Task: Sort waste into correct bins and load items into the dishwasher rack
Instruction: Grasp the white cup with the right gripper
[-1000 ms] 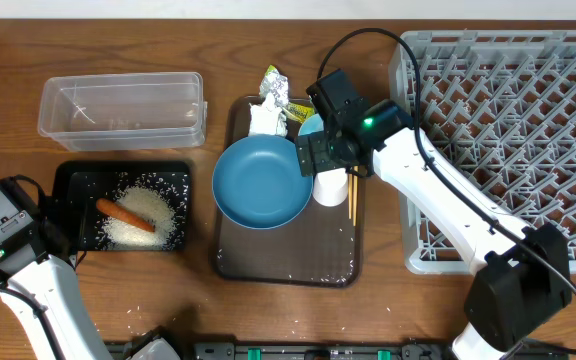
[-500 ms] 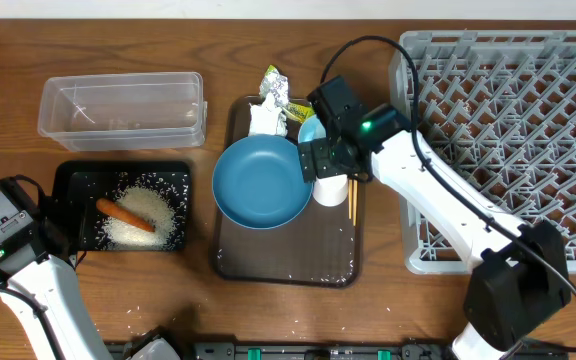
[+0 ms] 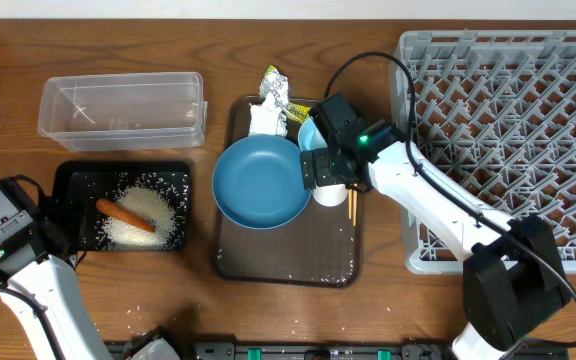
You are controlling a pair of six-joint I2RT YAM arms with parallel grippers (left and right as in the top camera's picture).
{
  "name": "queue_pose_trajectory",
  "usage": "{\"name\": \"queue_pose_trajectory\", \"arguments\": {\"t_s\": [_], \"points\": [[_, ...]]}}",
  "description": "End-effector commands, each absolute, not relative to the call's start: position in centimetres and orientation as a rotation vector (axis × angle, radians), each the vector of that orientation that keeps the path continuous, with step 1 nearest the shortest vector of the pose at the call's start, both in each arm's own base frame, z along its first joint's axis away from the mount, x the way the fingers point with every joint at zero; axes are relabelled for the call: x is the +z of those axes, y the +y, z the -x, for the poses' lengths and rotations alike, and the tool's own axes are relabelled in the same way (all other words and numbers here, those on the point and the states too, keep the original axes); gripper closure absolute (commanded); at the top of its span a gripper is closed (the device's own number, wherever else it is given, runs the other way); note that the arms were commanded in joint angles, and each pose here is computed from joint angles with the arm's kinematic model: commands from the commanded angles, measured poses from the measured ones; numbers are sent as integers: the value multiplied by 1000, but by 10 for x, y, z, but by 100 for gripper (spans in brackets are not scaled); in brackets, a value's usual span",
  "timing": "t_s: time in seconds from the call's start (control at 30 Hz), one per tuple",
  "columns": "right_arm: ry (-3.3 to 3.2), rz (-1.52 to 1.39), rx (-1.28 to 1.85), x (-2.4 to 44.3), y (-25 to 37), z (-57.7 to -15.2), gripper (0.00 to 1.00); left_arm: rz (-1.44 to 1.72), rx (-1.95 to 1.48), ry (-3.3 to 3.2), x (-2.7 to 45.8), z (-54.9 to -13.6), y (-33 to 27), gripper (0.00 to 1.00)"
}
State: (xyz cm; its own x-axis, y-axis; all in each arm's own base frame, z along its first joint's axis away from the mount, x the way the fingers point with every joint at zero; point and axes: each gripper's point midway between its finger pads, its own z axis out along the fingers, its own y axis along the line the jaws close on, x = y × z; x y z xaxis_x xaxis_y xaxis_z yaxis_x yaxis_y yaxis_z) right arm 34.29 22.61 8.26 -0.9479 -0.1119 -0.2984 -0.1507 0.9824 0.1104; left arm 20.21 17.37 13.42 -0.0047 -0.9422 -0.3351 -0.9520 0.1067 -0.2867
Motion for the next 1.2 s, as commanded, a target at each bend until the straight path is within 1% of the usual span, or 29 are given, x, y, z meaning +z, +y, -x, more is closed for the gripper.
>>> {"name": "queue_pose_trajectory", "arguments": {"t_s": [0.0,0.07,0.2,0.47,0.53,0.83,0.9,0.97,1.0,1.03,1.1,1.17], "points": [[2840,160,181,76,225,-342,4,1836,37,1939,141,-204,178,2],[2840,160,182,73,224,-342,5,1836,37,1939,141,-204,178,2],[2835,158,173,67,222,-342,11,1836,37,1939,141,-204,178,2],[2833,155,178,61,224,-339,11,1836,37,1939,141,-204,178,2],[2828,153,184,58,225,-339,9,1836,37,1939,141,-204,178,2],[2824,137,190,52,224,-338,11,1836,37,1939,141,-204,178,2],[2824,136,191,52,224,-339,14,1836,37,1939,141,-204,178,1],[2823,136,191,52,224,-339,24,1836,37,1939,141,-204,178,2],[2823,136,192,52,224,-339,26,1836,37,1939,141,-204,178,2],[2822,136,194,53,225,-339,28,1836,37,1939,141,-204,178,2],[2820,136,195,53,225,-340,29,1836,37,1939,141,-204,178,2],[2818,136,198,54,226,-340,33,1836,37,1939,141,-204,178,2]]}}
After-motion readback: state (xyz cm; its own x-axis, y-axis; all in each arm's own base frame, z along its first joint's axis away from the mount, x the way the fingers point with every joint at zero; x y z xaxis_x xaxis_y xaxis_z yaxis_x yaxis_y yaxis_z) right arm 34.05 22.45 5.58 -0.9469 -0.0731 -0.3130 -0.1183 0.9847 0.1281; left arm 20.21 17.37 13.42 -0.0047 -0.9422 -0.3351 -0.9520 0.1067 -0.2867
